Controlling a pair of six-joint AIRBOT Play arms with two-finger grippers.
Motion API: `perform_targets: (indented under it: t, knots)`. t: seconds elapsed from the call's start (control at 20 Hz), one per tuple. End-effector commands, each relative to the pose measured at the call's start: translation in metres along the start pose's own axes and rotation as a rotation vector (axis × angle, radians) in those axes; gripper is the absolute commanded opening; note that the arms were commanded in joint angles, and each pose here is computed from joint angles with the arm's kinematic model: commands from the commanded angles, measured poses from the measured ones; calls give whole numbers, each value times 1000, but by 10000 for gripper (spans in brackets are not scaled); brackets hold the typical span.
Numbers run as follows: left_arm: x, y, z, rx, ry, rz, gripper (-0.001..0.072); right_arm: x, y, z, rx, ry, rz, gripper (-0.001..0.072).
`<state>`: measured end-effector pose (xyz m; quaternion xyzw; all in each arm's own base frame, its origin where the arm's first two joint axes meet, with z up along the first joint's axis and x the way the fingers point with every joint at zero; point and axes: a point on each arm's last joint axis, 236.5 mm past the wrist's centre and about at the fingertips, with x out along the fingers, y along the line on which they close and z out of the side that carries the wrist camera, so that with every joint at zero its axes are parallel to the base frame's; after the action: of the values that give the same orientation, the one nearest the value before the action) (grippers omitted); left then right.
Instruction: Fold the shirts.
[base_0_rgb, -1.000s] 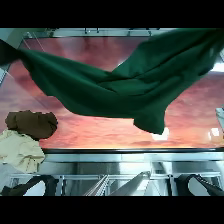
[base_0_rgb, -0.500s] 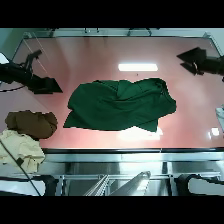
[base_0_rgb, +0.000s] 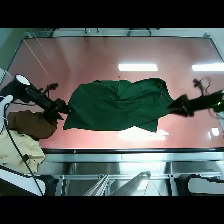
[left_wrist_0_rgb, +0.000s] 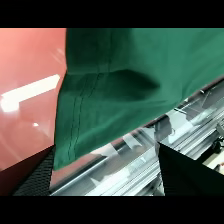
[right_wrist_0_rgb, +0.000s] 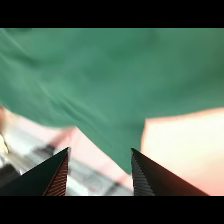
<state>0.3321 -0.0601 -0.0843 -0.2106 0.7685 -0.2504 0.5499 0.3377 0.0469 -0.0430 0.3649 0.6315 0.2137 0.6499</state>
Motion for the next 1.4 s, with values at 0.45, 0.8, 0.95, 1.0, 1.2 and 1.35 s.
perform_targets:
  t: [0.45,0.8,0.95,1.0,1.2,1.35]
  knots:
    - [51,-10,26,64,-67,75,20,113,-38,-45,75,46,-115,216]
    - [-58,-119,14,185,-214,-371,17,17,68,-43,-160,-60,14,27]
    - [-154,-209,-33,429,-391,-540,18,-96,145,-43,-353,-394,-12,27]
    - [-185,-243,-60,546,-450,-587,18,-140,172,-46,-425,-539,-44,27]
    - [-299,-376,-213,1162,-782,-735,19,-311,297,-98,-735,-1160,-243,27]
    - [-346,-424,-298,1417,-1104,-592,21,-383,386,-153,-935,-1491,-316,27]
